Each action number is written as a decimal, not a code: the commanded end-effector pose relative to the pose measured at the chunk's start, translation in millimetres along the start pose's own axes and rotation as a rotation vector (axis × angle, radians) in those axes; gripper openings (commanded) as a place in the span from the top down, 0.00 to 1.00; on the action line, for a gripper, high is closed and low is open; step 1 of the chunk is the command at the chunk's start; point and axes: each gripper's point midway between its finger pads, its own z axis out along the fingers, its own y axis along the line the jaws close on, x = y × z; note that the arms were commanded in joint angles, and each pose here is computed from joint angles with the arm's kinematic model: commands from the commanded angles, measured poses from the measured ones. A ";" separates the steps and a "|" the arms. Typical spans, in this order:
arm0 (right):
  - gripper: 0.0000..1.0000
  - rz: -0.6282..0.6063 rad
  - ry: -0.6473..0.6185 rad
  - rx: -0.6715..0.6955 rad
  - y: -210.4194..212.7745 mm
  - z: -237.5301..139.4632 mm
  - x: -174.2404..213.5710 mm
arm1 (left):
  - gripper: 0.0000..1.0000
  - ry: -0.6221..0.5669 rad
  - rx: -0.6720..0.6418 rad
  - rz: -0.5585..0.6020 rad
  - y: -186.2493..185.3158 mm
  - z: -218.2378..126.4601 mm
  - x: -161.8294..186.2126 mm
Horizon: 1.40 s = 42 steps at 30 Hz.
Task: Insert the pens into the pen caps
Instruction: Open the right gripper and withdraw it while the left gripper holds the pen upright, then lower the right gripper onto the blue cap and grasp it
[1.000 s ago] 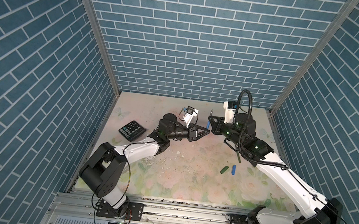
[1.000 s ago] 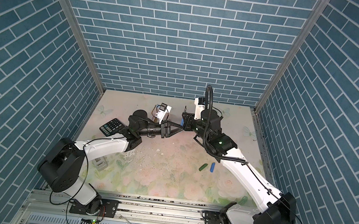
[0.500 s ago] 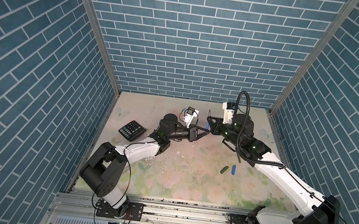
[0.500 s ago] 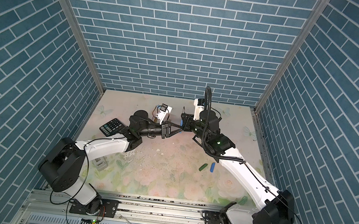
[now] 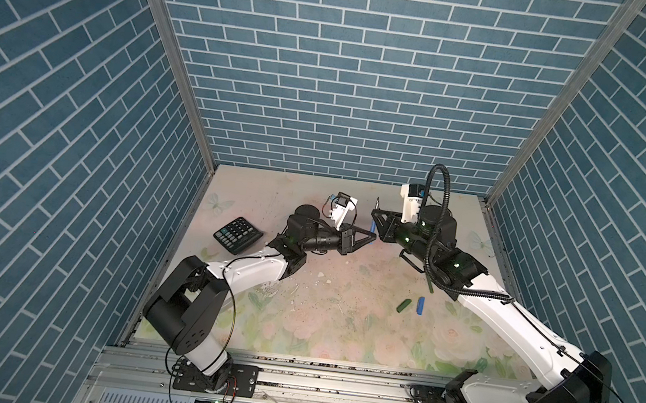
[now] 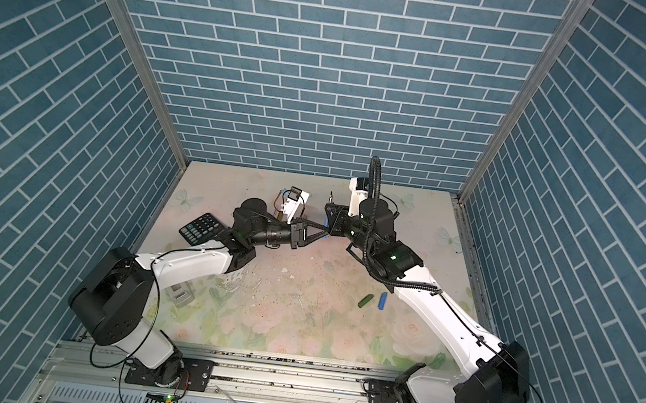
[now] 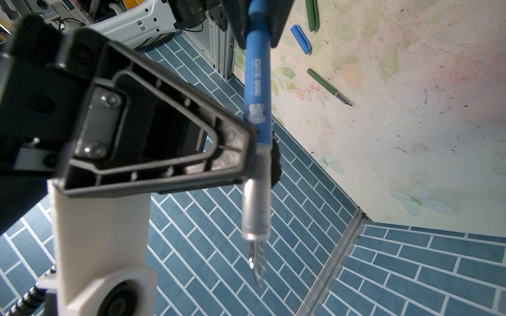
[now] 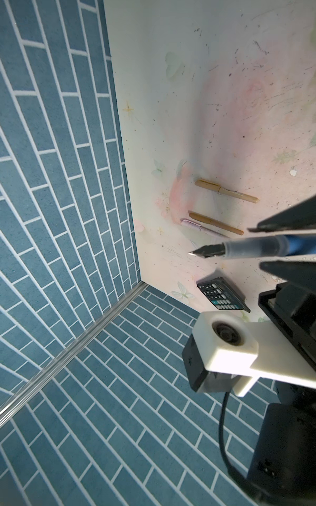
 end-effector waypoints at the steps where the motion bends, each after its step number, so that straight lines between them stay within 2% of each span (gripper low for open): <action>1: 0.68 0.017 -0.004 -0.001 4.7 -13.6 -4.4 | 0.96 -0.016 0.001 0.083 -15.3 -2.7 -11.9; 3: 0.63 0.004 -0.004 0.028 4.3 -24.2 -10.0 | 0.96 -0.011 -0.071 0.113 -7.2 -6.4 -12.0; 6: 0.61 -0.028 0.010 0.100 -1.9 -46.1 -15.4 | 0.99 -0.007 -0.258 0.169 9.7 -18.3 -15.1; 9: 0.63 -0.045 0.053 0.214 -23.2 -66.1 -5.0 | 1.00 0.010 -0.413 0.260 14.1 -31.4 -17.7; 11: 0.66 -0.055 0.089 0.299 -42.3 -79.7 7.6 | 1.00 0.051 -0.463 0.316 9.4 -33.6 -14.8; 16: 0.78 -0.006 0.182 0.445 -90.8 -113.6 47.5 | 1.00 0.106 -0.435 0.378 -9.8 -25.4 -3.3; 19: 0.81 0.057 0.224 0.505 -119.6 -127.5 70.9 | 1.00 0.115 -0.354 0.389 -24.6 -19.0 3.3; 24: 0.80 0.181 0.387 0.609 -165.9 -135.7 128.1 | 1.00 0.105 -0.169 0.420 -62.0 -12.0 10.6; 29: 0.73 0.244 0.559 0.707 -199.4 -134.3 174.9 | 1.00 0.128 -0.113 0.446 -82.3 -7.4 25.3; 36: 0.81 0.291 0.633 0.760 -231.2 -122.4 201.4 | 1.00 0.178 -0.080 0.432 -92.5 0.7 44.5; 42: 0.78 0.297 0.673 0.796 -248.1 -119.0 210.0 | 1.00 0.179 -0.061 0.417 -97.5 2.4 47.0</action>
